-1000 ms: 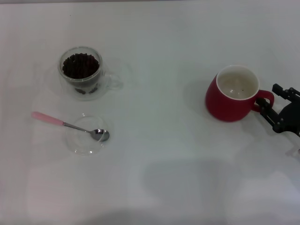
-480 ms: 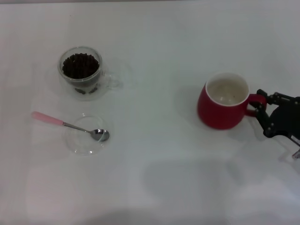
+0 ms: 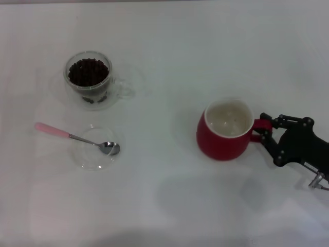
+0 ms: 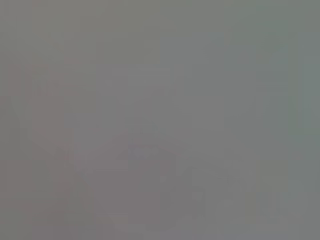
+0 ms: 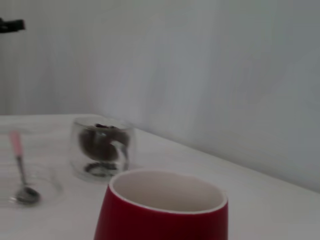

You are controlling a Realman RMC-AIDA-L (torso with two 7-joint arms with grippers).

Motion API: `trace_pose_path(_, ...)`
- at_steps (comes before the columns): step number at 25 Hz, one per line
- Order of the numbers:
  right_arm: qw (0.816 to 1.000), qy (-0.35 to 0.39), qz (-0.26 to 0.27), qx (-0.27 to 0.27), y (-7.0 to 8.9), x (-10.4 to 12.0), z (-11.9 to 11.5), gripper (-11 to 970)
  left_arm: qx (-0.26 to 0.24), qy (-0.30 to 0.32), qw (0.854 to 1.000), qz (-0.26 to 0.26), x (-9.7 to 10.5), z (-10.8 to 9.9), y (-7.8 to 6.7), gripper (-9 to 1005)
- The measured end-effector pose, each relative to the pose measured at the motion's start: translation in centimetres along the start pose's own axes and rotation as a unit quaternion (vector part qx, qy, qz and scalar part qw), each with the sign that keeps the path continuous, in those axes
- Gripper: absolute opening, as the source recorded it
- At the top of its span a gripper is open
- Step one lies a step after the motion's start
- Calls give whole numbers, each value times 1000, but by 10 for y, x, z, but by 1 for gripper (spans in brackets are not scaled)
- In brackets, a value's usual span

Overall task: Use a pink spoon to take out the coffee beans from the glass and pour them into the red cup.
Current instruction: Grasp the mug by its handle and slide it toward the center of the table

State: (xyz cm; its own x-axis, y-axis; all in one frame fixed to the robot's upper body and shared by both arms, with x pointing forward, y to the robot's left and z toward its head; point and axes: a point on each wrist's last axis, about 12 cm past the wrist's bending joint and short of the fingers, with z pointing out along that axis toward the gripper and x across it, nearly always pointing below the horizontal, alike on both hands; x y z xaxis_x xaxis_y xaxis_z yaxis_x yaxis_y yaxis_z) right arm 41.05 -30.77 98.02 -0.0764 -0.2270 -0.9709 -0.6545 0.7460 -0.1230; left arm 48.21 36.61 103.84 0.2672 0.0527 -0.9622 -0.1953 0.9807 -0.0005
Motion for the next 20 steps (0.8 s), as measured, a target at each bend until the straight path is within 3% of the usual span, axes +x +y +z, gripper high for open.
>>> trace_pose_path(13,995,-31,-11,-92,24,-8,7,182,1,1,1000,-2,1,0,-2,846)
trace_pose_path(20,994,-35,-16,-105,28,-10,12,181,1,1,1000,-2,1,-1,-2,846)
